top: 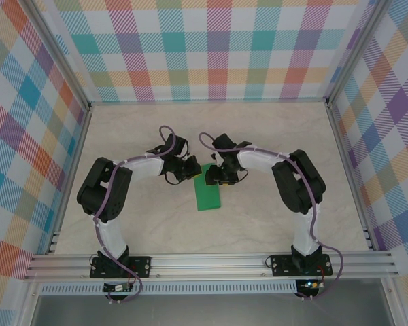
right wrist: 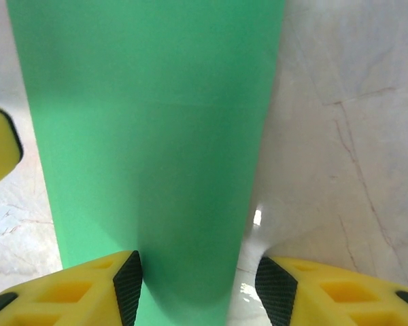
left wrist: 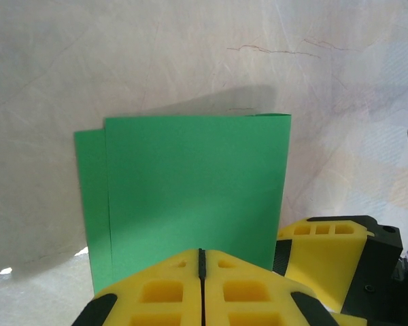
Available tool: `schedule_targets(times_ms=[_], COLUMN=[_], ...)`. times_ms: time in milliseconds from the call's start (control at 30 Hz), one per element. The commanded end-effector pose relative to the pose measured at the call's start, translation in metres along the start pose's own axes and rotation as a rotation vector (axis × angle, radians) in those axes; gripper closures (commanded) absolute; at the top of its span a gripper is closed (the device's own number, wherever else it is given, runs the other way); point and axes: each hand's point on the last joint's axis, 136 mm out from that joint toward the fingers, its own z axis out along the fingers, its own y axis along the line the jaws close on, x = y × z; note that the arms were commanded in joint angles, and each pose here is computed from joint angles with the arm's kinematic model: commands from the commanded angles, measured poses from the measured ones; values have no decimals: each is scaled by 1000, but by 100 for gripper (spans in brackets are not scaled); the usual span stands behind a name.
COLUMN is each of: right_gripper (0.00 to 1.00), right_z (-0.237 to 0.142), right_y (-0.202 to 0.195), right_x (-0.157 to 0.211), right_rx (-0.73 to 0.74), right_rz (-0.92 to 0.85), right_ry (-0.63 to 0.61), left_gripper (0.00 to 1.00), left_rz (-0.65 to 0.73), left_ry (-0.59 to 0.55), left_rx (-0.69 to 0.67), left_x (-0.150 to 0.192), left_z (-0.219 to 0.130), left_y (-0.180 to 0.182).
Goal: Fold a paper plane with a square sheet of paper (pick it up from the middle)
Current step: Fold the square sheet of paper in half at the center of the table.
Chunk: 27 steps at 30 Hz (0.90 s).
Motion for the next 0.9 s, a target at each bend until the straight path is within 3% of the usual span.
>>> schedule_targets(times_ms=[0, 133, 333, 600, 867], right_gripper=[42, 41, 41, 37, 35], right_z=[60, 60, 61, 58, 61], right_y=[-39, -32, -43, -46, -55], right_x=[33, 32, 32, 35, 31], right_rx=[59, 12, 72, 83, 215], right_rz=[-47, -66, -95, -155, -180], right_ry=[84, 61, 57, 45, 64], left_gripper=[92, 92, 93, 92, 91], left_rz=[1, 4, 0, -36, -63], left_ry=[19, 14, -8, -124, -165], left_rx=[-6, -5, -20, -117, -106], left_x=[8, 7, 5, -7, -14], left_z=[4, 2, -2, -19, -31], left_y=[3, 1, 4, 20, 22])
